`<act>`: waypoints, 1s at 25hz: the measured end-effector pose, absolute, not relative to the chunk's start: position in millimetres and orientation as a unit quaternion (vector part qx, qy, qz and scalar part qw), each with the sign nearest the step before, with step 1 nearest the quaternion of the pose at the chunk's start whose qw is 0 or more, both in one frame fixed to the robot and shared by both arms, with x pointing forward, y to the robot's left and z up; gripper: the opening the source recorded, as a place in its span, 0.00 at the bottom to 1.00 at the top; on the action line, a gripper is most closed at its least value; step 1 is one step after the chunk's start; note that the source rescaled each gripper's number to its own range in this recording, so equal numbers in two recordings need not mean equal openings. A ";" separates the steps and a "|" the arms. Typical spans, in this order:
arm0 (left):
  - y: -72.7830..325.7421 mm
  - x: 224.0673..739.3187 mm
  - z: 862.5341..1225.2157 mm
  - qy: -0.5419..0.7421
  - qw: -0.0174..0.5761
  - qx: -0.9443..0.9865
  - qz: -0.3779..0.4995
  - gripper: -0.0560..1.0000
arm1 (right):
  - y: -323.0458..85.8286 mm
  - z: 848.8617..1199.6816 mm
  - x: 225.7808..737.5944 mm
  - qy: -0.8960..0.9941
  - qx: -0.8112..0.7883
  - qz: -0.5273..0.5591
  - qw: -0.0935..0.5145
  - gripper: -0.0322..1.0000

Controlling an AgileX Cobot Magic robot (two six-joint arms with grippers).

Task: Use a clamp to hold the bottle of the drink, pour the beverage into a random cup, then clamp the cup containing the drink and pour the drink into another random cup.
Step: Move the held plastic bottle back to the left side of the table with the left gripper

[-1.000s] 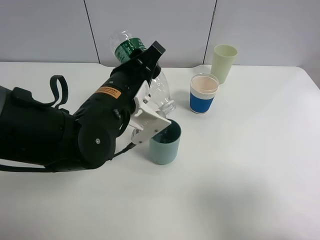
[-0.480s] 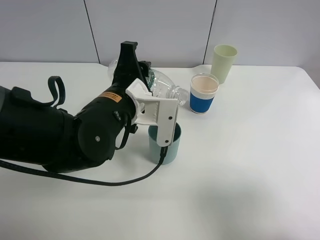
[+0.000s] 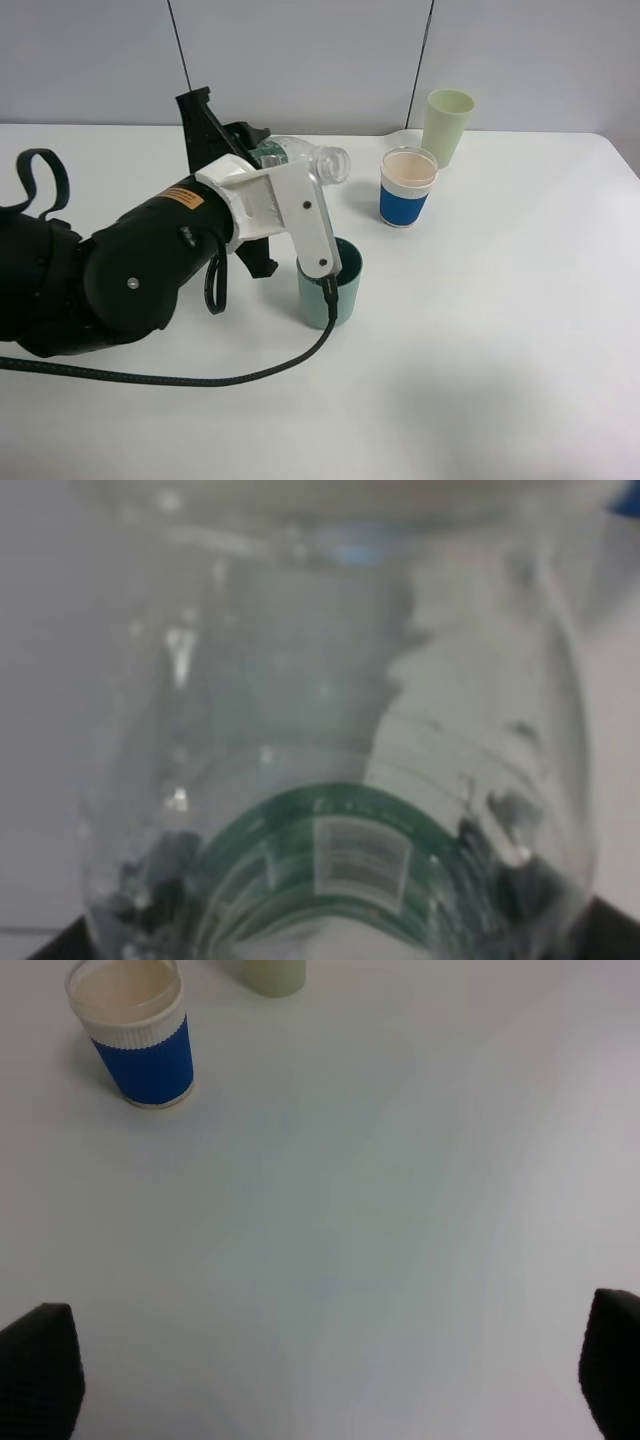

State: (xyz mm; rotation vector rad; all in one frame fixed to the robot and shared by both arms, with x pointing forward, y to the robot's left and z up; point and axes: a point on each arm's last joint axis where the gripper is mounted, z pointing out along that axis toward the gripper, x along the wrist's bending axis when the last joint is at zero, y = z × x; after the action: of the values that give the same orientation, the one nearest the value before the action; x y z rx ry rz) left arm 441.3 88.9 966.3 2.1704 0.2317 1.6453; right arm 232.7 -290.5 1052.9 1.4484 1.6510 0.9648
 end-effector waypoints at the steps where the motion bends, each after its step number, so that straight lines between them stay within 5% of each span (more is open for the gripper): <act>1: 94.1 442.0 966.3 0.107 0.217 0.777 0.582 0.10 | -290.5 1052.9 232.7 0.641 0.563 0.375 0.363 1.00; 18: 200.4 463.9 949.3 0.488 0.469 0.617 0.401 0.10 | -290.5 1052.9 232.7 0.641 0.563 0.375 0.363 1.00; 25: 238.1 476.0 949.8 0.536 0.517 0.559 0.364 0.10 | -290.5 1052.9 232.7 0.641 0.563 0.375 0.363 1.00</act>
State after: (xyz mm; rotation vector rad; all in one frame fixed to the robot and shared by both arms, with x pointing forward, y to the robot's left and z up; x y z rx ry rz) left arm 476.0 238.1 949.8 1.3413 1.2871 0.8748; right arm 232.7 -290.5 1052.9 1.4484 1.6510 0.9648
